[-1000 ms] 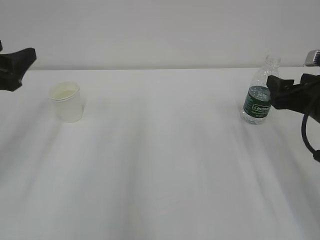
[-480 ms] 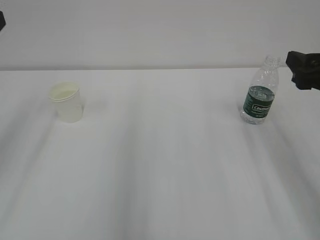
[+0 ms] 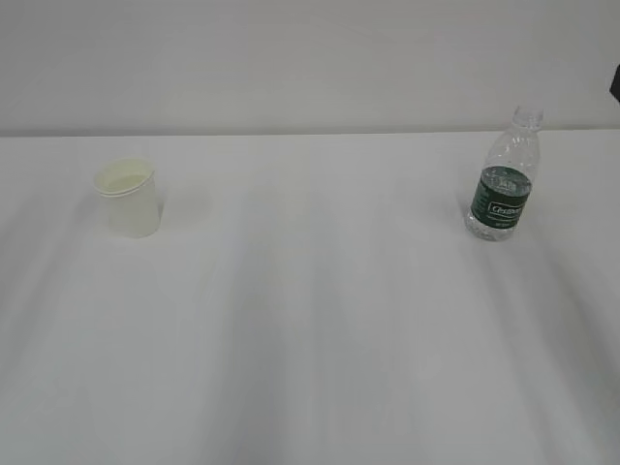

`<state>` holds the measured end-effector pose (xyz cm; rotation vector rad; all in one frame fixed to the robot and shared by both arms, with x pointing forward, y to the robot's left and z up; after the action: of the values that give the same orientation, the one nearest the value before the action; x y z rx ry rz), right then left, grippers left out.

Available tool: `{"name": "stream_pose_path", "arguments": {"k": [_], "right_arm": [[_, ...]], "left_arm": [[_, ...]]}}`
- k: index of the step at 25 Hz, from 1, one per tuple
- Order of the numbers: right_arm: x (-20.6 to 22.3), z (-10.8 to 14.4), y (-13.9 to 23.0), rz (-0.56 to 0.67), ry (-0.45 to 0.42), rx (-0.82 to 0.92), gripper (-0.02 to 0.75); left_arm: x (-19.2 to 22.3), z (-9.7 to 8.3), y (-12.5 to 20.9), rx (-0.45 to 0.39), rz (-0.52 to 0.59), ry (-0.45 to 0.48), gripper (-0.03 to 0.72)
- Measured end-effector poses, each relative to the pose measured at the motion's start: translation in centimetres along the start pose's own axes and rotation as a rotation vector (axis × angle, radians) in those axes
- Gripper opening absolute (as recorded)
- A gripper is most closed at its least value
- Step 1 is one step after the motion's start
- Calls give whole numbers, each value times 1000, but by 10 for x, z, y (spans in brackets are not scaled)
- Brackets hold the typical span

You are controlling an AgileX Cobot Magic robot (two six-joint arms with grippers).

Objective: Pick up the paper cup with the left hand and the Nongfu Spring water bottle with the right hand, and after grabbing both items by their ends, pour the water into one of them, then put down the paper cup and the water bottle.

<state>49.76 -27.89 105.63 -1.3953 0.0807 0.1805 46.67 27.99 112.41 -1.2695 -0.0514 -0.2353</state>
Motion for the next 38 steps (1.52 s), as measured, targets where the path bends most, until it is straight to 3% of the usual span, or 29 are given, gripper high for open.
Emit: {"name": "stream_pose_path", "arguments": {"k": [14,25,33,38], "right_arm": [[-64,2,-14,48,19,-1,594],[-106,0,-14,68,35,-19,593],[-121,-1,-4,145,45,-25,592],[-128,3,0,242,27,-36,593]], "left_arm": [[-46,23,-42,-72,81,-103,515],[-84,24,-28,-164,289,-137,497],[-122,11,-29,-165,422,-45,495],[-139,7,-31,-107,501,12,493]]}}
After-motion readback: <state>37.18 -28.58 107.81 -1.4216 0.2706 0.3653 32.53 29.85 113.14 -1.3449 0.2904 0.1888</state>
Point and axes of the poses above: a point on each arm's last joint axis where the gripper is mounted, x pointing out along that axis toward the gripper, z along the wrist's bending axis when the last joint is at zero, y = z × x, the point moved 4 cm from there along x, pointing out along that axis toward the gripper, and after that the axes turned 13 degrees about x, right-handed, at the moved point
